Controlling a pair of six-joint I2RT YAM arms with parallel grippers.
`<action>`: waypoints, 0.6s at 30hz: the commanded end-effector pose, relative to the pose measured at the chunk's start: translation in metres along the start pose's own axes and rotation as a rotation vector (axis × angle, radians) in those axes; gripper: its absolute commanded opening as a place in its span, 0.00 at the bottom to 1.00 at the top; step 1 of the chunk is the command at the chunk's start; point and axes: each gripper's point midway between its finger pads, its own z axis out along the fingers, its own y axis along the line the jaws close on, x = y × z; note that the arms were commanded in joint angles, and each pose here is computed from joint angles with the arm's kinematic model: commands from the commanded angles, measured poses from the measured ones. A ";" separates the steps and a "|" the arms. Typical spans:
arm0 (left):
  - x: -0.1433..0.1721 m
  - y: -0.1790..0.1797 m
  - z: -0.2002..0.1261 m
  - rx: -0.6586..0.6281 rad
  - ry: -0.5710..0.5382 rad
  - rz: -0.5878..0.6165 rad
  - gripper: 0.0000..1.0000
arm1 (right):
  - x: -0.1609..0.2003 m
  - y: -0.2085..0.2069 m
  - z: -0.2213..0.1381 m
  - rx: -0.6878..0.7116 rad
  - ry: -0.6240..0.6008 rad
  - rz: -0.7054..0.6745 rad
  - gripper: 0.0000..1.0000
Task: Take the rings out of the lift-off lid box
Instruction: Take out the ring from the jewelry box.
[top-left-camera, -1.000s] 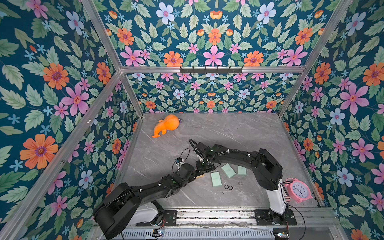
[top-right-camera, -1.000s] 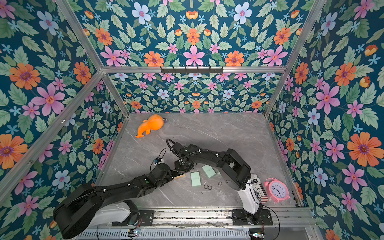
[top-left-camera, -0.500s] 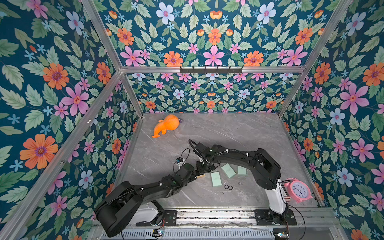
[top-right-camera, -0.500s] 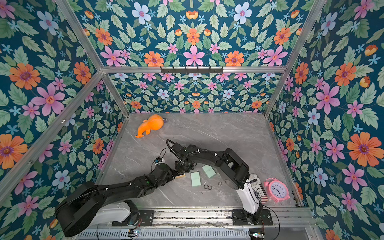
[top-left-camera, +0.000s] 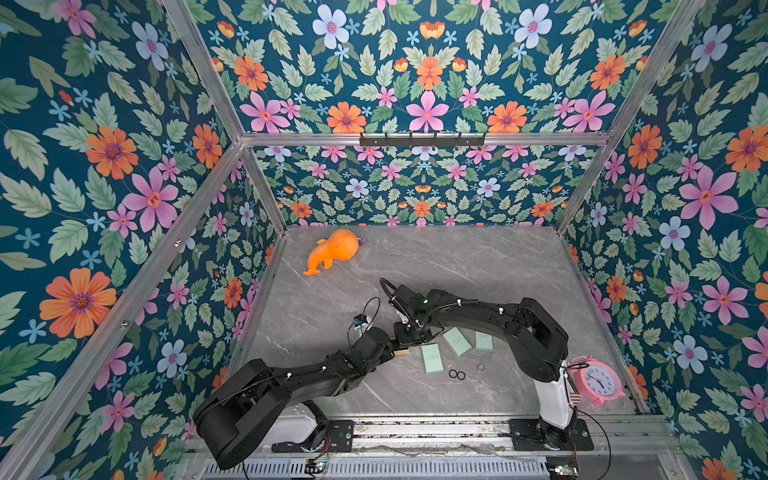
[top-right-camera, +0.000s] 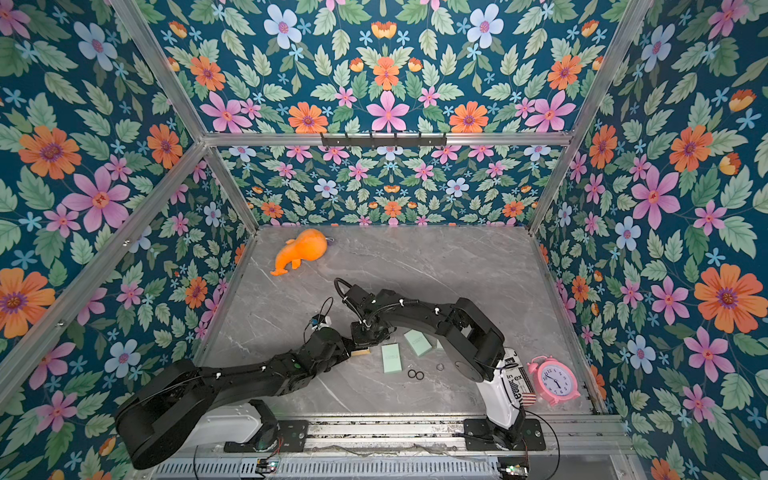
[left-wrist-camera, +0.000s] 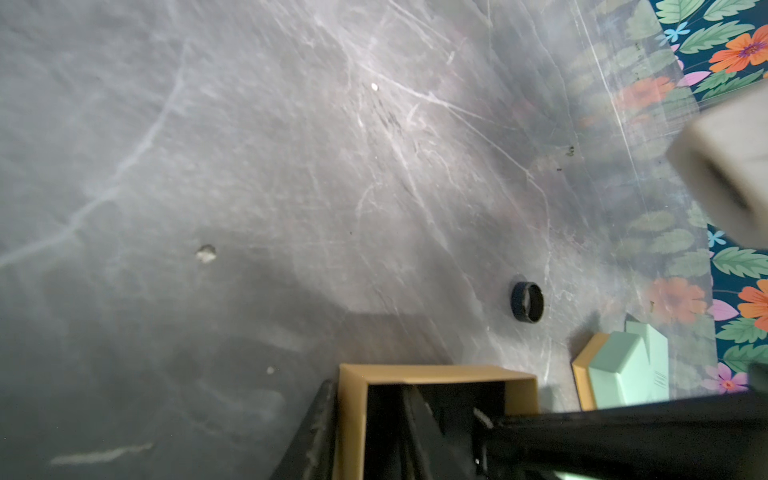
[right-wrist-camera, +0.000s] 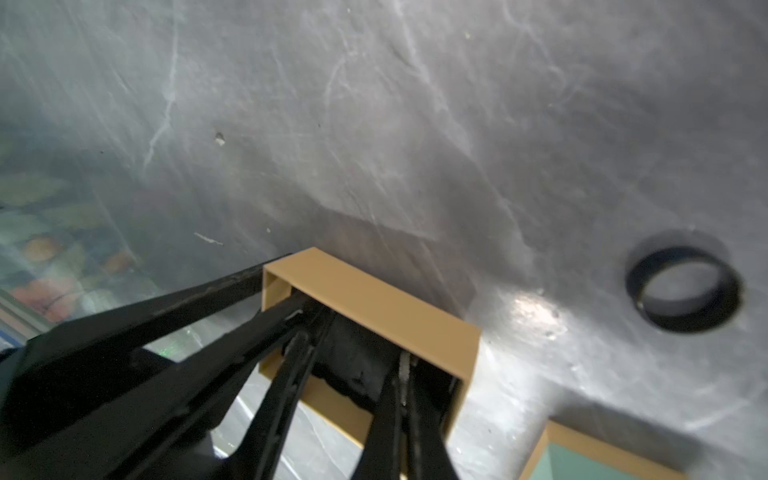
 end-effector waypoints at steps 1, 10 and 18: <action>0.032 0.045 -0.003 -0.161 0.135 0.044 0.29 | -0.005 0.013 -0.006 -0.089 -0.023 0.016 0.05; 0.036 0.050 -0.001 -0.176 0.141 0.054 0.29 | -0.009 0.013 -0.013 -0.201 -0.036 0.066 0.03; 0.040 0.053 0.002 -0.185 0.154 0.065 0.29 | -0.012 0.012 -0.015 -0.280 -0.036 0.110 0.02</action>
